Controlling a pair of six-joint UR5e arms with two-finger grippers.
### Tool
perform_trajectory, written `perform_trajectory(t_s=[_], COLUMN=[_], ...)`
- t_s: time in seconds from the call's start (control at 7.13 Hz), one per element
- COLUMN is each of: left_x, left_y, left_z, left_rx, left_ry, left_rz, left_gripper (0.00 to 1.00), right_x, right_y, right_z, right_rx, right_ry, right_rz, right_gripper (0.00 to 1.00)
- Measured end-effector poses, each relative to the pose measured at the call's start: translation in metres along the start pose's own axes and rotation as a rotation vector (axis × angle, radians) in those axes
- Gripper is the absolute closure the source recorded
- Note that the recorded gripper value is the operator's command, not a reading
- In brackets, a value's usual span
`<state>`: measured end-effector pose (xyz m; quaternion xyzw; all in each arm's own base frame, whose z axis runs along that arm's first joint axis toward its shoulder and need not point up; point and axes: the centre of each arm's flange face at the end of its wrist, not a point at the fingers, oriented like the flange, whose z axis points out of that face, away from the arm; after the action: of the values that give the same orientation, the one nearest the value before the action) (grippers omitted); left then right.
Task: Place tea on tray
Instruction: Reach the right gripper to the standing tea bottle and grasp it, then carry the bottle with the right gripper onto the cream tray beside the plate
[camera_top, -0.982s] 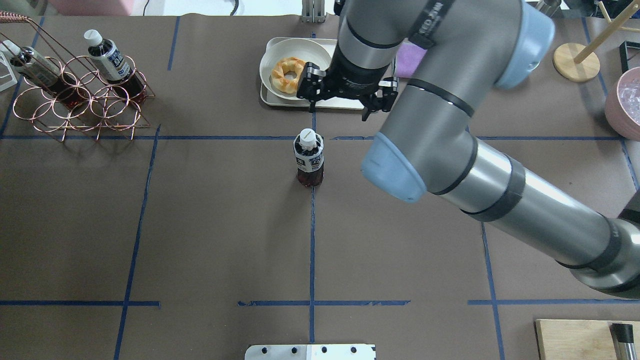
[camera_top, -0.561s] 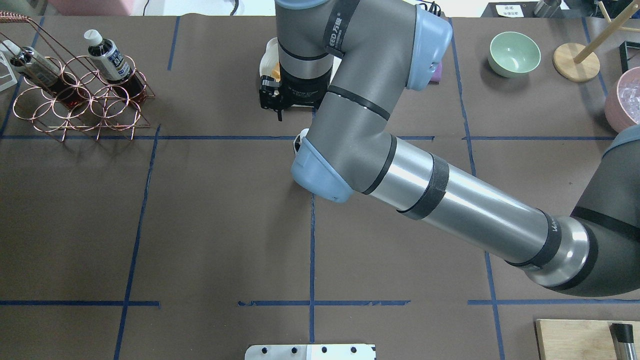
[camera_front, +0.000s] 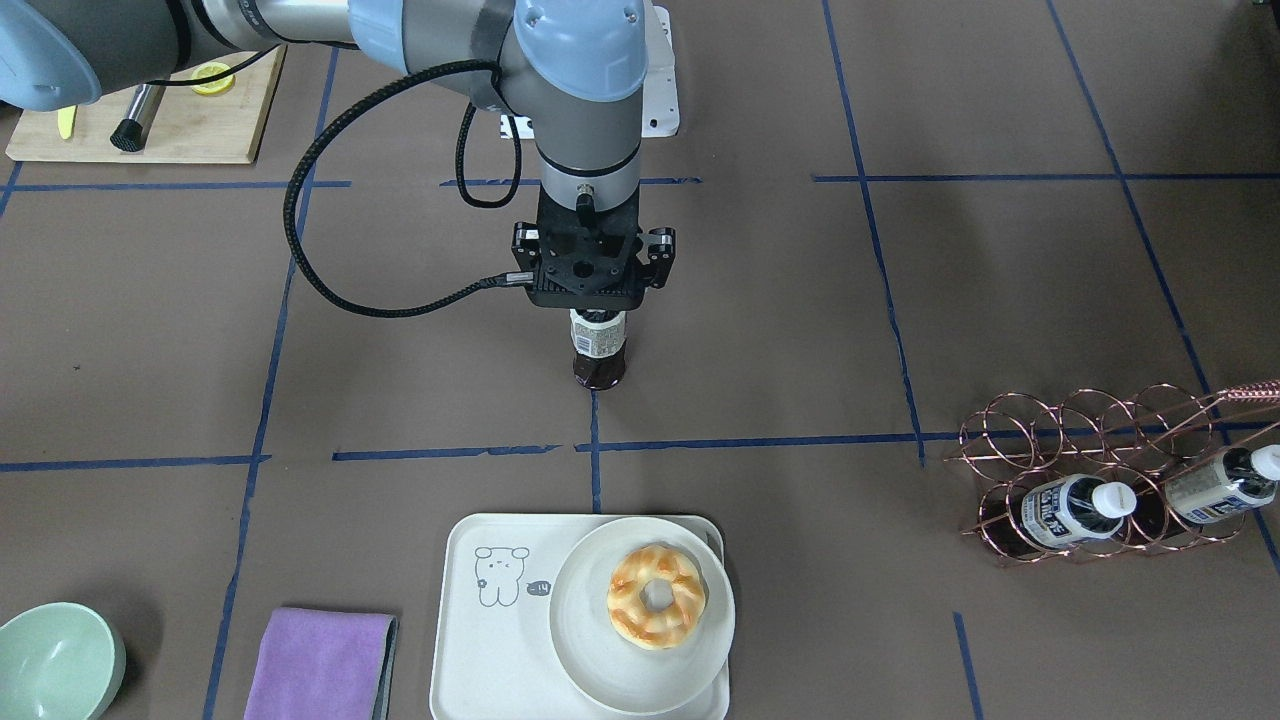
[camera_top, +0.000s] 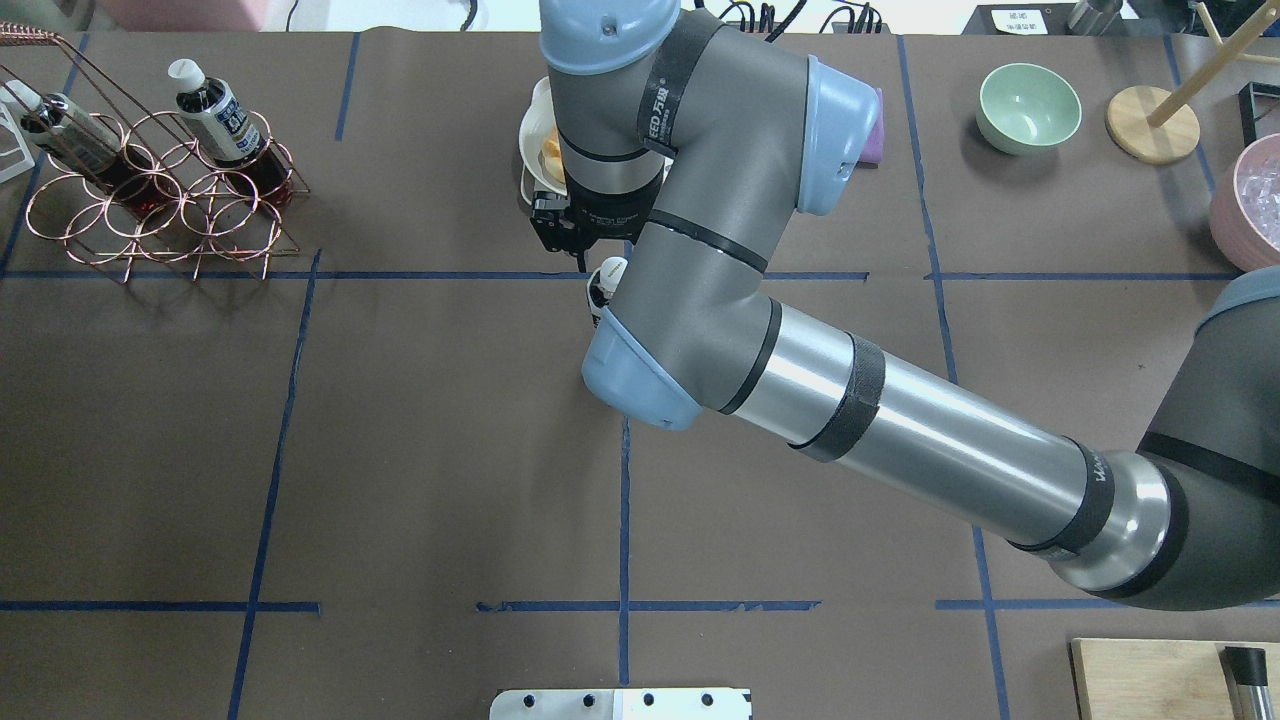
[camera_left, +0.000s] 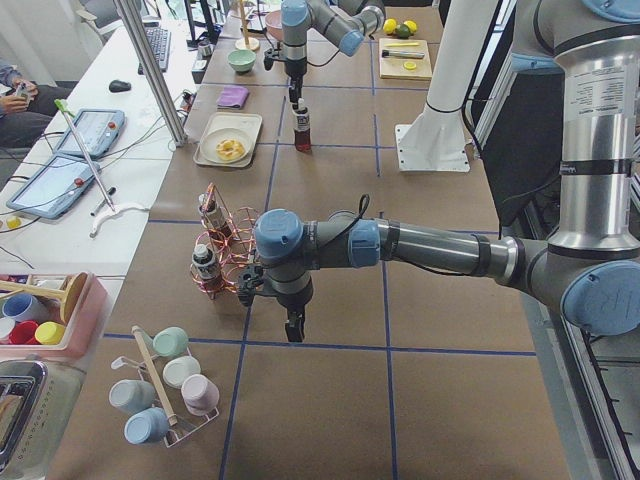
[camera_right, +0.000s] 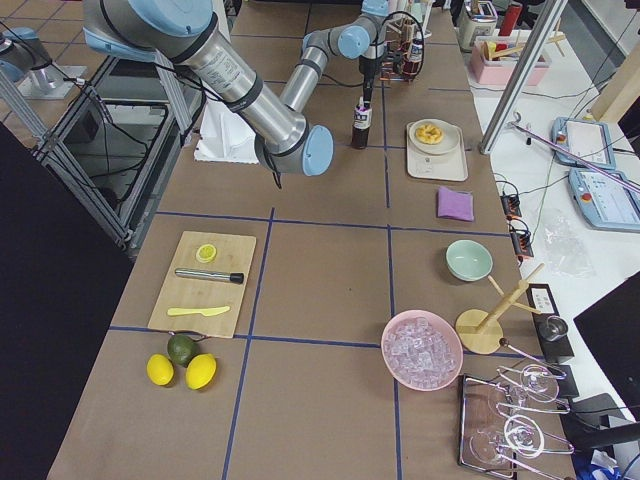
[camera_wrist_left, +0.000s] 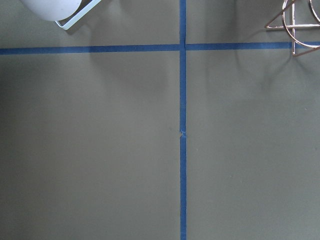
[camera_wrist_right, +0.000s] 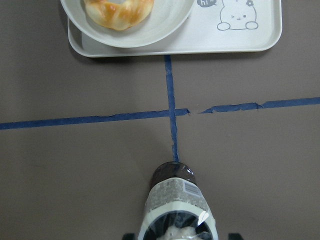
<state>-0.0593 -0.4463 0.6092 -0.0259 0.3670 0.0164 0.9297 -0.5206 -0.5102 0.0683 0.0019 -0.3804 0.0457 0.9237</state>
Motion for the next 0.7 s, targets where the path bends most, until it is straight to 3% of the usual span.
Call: perform_trajectory(t_s=[0.28, 0.56, 0.7], left_x=[0.0000, -0.0001, -0.0002], left_y=[0.0000, 0.0001, 0.0002], left_z=[0.0000, 0.0001, 0.0002], left_rx=[0.000, -0.001, -0.001], left_ry=[0.000, 0.000, 0.000], left_rz=[0.000, 0.000, -0.001], left_gripper=[0.00, 0.00, 0.00], right_x=[-0.0011, -0.0018, -0.0017], right_y=[0.0025, 0.0052, 0.0062], right_z=[0.0015, 0.0034, 0.0042], right_rx=[-0.002, -0.006, -0.007], right_ry=[0.000, 0.004, 0.008], right_rz=[-0.003, -0.005, -0.004], right_gripper=[0.46, 0.89, 1.00])
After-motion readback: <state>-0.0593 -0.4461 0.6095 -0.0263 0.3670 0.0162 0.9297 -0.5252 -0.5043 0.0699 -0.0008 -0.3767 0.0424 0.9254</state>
